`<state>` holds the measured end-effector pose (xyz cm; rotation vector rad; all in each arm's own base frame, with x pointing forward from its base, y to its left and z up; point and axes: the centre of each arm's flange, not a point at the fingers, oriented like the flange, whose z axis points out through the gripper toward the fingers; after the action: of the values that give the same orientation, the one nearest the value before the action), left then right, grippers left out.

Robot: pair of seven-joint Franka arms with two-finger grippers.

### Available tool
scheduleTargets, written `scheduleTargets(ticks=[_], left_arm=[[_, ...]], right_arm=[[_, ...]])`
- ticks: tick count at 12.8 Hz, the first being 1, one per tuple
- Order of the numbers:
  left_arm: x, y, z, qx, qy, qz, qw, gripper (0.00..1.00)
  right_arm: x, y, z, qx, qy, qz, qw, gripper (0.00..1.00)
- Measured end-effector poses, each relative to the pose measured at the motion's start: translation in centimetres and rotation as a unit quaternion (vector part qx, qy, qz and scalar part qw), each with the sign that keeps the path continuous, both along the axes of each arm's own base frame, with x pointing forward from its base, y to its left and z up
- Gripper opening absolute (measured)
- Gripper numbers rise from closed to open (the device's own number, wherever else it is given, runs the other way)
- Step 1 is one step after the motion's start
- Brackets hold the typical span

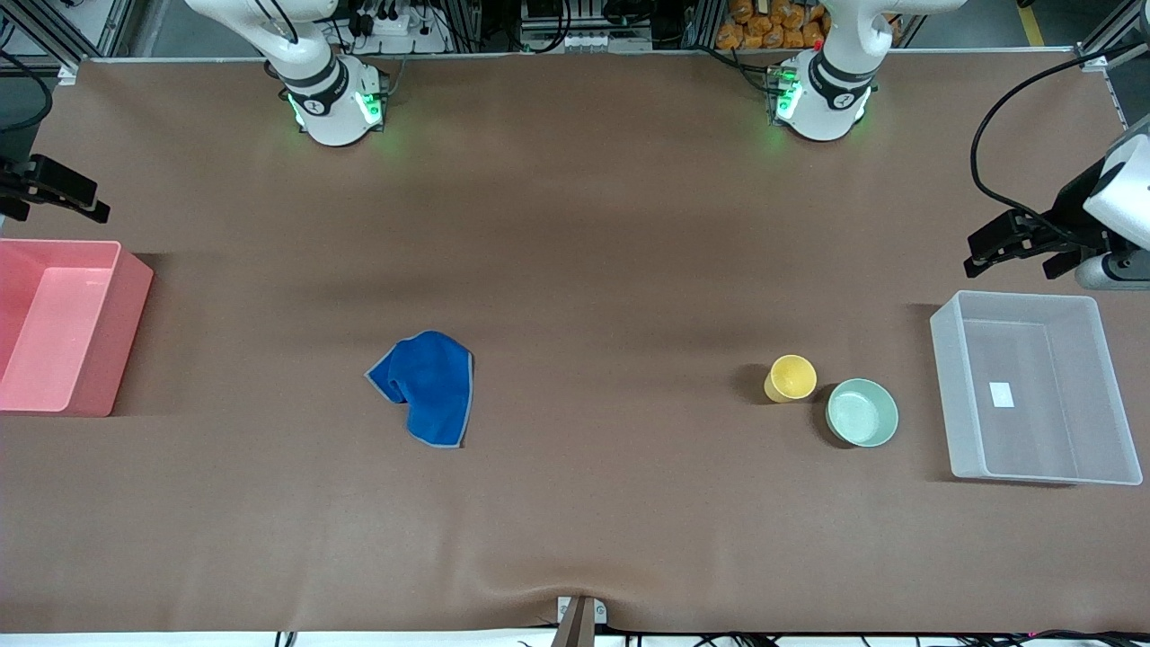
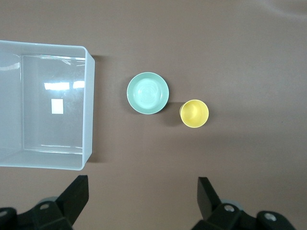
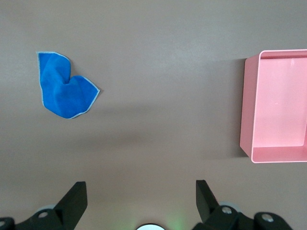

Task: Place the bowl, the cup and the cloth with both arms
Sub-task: 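Move the left gripper toward the green bowl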

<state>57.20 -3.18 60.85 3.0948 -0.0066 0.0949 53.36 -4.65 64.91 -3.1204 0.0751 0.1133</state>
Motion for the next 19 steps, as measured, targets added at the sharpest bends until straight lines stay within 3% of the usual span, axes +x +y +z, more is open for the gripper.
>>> scheduleTargets(ticks=[5,10,19], left_arm=[[0.2,0.0,-0.7,0.001,0.007,0.000,1.000,1.00],[2.9,-0.3,-7.1,0.003,0.049,0.001,0.999,1.00],[6.7,0.2,-18.3,0.007,0.033,0.010,0.999,1.00]], right_arm=[[0.0,0.0,-0.1,0.000,0.001,0.000,1.000,1.00],[-0.5,-0.3,0.0,0.001,0.015,-0.003,1.000,1.00],[0.6,-0.2,-2.0,0.003,0.036,-0.001,0.999,1.00]])
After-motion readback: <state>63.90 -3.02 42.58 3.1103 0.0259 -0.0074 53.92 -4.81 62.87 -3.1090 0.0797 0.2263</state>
